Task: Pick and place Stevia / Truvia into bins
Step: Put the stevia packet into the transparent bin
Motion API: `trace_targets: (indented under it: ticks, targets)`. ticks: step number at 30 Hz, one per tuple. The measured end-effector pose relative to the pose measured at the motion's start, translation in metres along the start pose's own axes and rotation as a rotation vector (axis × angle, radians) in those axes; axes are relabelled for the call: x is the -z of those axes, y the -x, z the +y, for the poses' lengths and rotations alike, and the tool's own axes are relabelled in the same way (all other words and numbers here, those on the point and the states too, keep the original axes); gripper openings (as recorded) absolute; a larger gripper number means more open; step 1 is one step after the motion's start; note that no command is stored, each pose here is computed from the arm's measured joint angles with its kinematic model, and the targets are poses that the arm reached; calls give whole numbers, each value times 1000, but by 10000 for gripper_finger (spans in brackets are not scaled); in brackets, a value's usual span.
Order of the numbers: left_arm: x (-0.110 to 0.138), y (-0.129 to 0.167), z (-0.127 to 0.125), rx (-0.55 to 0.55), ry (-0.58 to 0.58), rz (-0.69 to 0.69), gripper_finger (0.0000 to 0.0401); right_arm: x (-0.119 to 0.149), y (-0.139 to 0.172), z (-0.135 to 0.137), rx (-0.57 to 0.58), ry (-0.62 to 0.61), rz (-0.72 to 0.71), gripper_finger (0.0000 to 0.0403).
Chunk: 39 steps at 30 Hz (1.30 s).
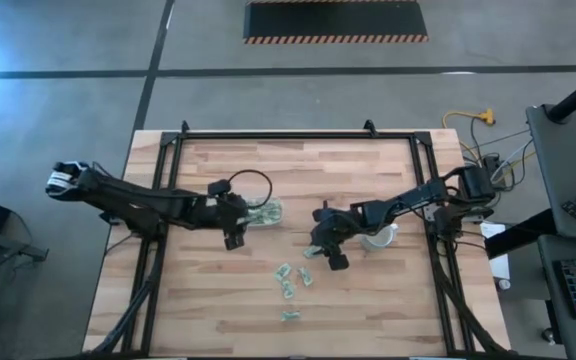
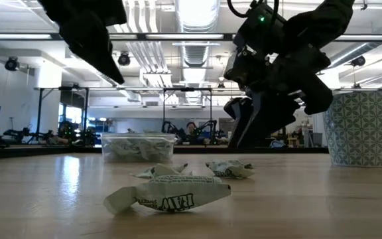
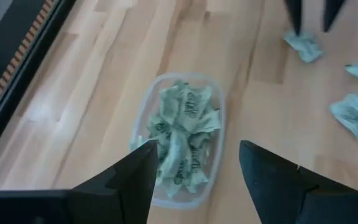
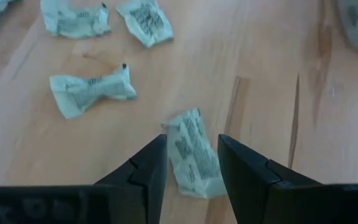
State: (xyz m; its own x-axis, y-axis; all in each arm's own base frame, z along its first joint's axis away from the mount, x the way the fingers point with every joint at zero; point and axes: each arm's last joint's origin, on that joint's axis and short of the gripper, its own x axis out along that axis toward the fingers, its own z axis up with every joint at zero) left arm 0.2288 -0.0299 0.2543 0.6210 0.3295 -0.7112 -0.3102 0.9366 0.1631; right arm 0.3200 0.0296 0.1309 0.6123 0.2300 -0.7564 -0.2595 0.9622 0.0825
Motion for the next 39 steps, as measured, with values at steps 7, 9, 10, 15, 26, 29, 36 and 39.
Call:
trace_targets:
  ticks: [7,9,10,15,26,29,36,39]
  targets:
    - [9,11,-9,49,10,-23,211,8,-7,-1,-1,-41,53,132]
    - [10,13,-11,44,4,-30,211,10,-9,-1,17,-43,66,133]
    - [10,13,-12,43,4,-37,211,10,-10,-2,36,-43,72,134]
    - [10,14,-17,55,1,-47,211,11,-12,-4,78,-45,96,130]
    - [32,7,-30,87,29,-22,211,11,-9,-4,104,-28,117,16]
    - [36,8,-33,96,13,-16,211,5,-7,-5,147,-14,106,12]
    - [47,7,-40,176,-26,33,211,-43,3,-16,315,51,-32,12]
    - [52,8,-44,226,-36,54,211,-66,7,-26,385,71,-96,12]
